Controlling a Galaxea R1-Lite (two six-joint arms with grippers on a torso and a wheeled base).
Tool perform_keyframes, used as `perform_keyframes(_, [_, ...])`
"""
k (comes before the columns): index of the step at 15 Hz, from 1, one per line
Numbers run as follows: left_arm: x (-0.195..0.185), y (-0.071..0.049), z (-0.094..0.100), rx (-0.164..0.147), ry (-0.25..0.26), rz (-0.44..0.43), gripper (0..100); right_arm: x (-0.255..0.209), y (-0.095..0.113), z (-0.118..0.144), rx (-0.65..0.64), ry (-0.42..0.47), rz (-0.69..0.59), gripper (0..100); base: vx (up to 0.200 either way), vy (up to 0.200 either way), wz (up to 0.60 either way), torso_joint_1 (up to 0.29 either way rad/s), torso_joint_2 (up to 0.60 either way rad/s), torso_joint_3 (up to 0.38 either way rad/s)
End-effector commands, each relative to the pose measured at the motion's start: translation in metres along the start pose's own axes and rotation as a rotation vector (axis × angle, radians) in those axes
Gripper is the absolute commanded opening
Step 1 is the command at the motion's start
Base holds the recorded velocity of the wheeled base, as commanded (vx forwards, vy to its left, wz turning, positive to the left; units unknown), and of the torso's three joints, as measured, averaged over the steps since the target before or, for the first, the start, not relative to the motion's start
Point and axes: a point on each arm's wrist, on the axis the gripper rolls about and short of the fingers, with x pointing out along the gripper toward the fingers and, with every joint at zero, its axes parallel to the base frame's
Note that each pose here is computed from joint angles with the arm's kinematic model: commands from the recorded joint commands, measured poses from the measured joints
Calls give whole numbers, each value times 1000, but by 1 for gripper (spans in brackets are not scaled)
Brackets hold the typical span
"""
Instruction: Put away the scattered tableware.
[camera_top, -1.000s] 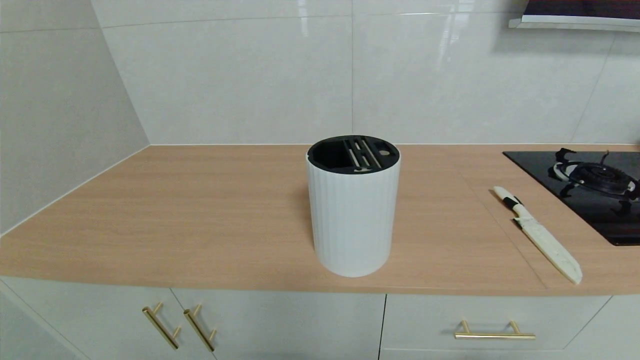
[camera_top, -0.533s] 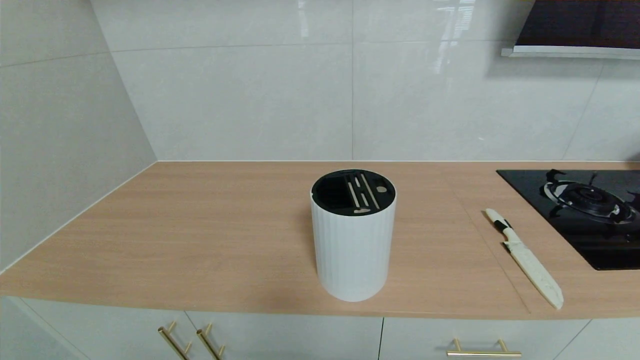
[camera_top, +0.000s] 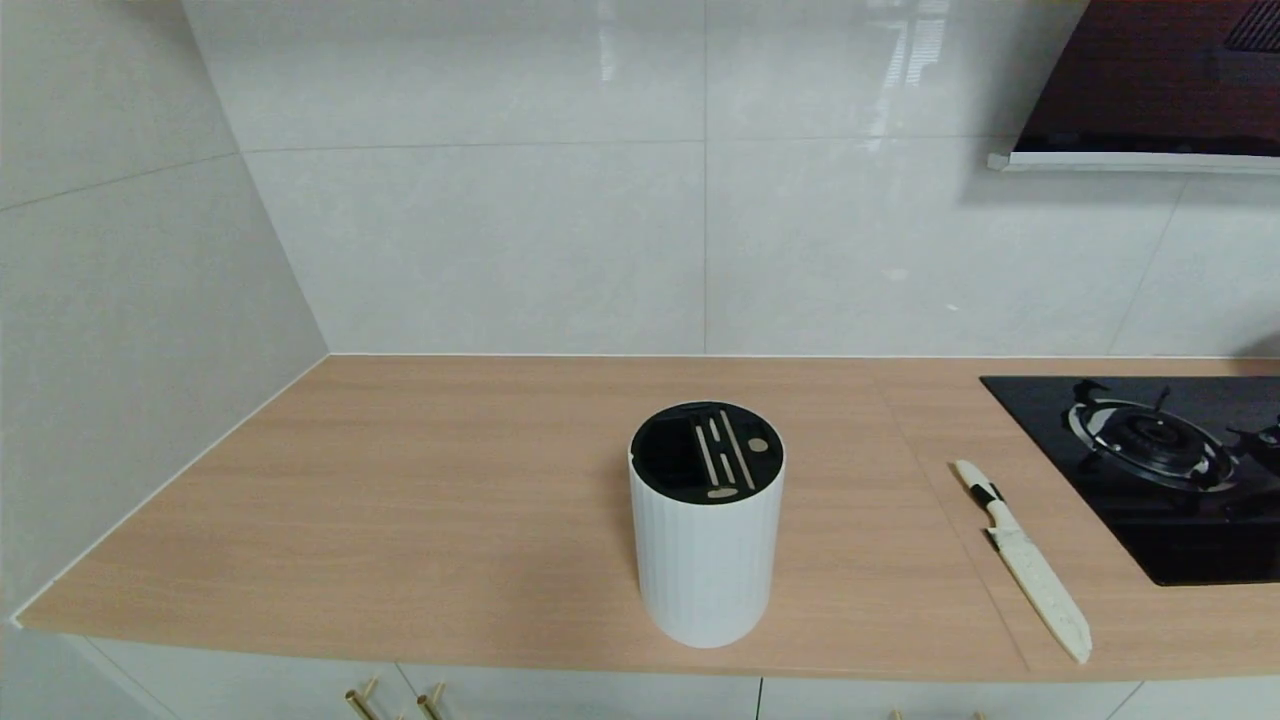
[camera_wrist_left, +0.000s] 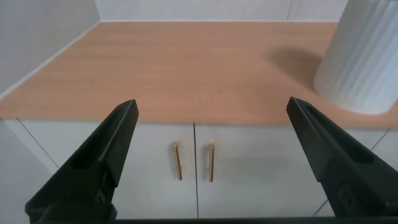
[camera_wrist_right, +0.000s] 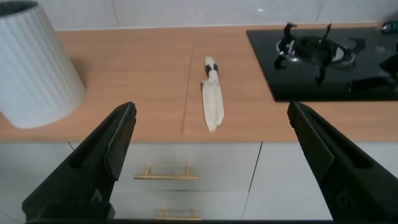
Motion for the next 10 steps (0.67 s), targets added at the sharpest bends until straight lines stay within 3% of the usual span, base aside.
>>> perform_keyframes(1, [0, 0, 0, 0, 0, 1, 100, 0, 0, 0, -1, 0, 0, 100, 0, 0, 0, 203, -432, -242])
perform_keyframes(4, [0, 0, 0, 0, 1, 1, 100, 0, 0, 0, -1, 2, 0, 100, 0, 0, 0, 173, -370, -206])
perform_keyframes(8, [0, 0, 0, -2, 1, 1, 100, 0, 0, 0, 1, 0, 0, 100, 0, 0, 0, 12, -21, -12])
perform_keyframes(10, [0, 0, 0, -2, 1, 1, 100, 0, 0, 0, 1, -1, 0, 100, 0, 0, -600, 7, -2, 5])
